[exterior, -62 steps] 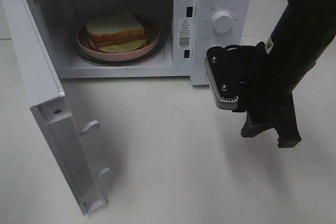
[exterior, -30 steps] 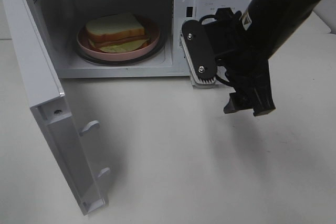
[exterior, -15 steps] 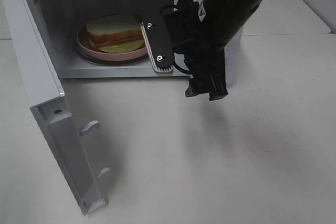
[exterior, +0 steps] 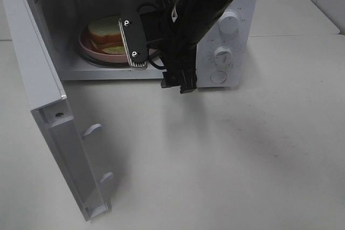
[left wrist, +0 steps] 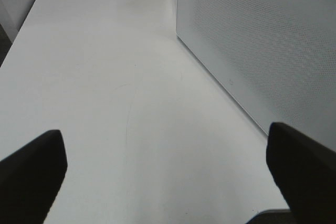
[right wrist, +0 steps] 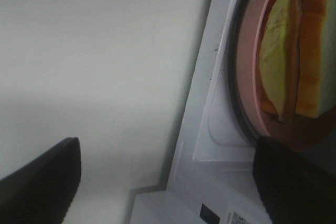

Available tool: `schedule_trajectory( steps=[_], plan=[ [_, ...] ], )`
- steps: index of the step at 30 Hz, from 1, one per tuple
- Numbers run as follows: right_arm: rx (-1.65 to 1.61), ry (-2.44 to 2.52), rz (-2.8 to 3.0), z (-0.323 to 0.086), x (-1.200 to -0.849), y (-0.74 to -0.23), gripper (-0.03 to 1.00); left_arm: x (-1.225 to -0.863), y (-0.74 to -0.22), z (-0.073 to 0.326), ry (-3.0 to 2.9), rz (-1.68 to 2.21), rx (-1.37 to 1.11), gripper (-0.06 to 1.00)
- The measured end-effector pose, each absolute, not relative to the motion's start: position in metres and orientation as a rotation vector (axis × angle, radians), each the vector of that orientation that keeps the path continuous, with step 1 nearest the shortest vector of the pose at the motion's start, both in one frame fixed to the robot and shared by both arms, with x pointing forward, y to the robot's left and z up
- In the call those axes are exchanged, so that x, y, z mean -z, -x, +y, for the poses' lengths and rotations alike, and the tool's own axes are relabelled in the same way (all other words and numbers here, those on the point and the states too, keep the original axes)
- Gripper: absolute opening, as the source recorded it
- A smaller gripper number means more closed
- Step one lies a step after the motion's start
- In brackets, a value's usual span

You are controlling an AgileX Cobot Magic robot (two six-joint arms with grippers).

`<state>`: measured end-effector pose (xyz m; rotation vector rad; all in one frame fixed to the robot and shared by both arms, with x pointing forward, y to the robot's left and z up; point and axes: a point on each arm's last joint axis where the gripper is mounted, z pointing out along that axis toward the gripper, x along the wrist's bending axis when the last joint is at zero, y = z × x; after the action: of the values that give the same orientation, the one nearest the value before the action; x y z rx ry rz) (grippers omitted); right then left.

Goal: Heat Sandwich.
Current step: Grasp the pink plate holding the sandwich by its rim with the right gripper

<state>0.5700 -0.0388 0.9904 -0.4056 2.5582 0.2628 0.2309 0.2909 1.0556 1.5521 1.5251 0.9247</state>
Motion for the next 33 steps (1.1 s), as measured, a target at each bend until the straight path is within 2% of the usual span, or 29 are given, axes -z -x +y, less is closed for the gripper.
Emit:
schedule_trajectory(
  steps=[22, 33],
  plan=[
    [-0.321, 0.342, 2.555, 0.01, -0.95, -0.627, 0.85, -1.056, -0.231, 0.291, -1.552, 1.525, -0.925, 0.97],
    [-0.337, 0.294, 2.54, 0.028, -0.951, -0.65, 0.84, -1.056, -0.231, 0.291, -1.552, 1.525, -0.925, 0.97]
  ],
)
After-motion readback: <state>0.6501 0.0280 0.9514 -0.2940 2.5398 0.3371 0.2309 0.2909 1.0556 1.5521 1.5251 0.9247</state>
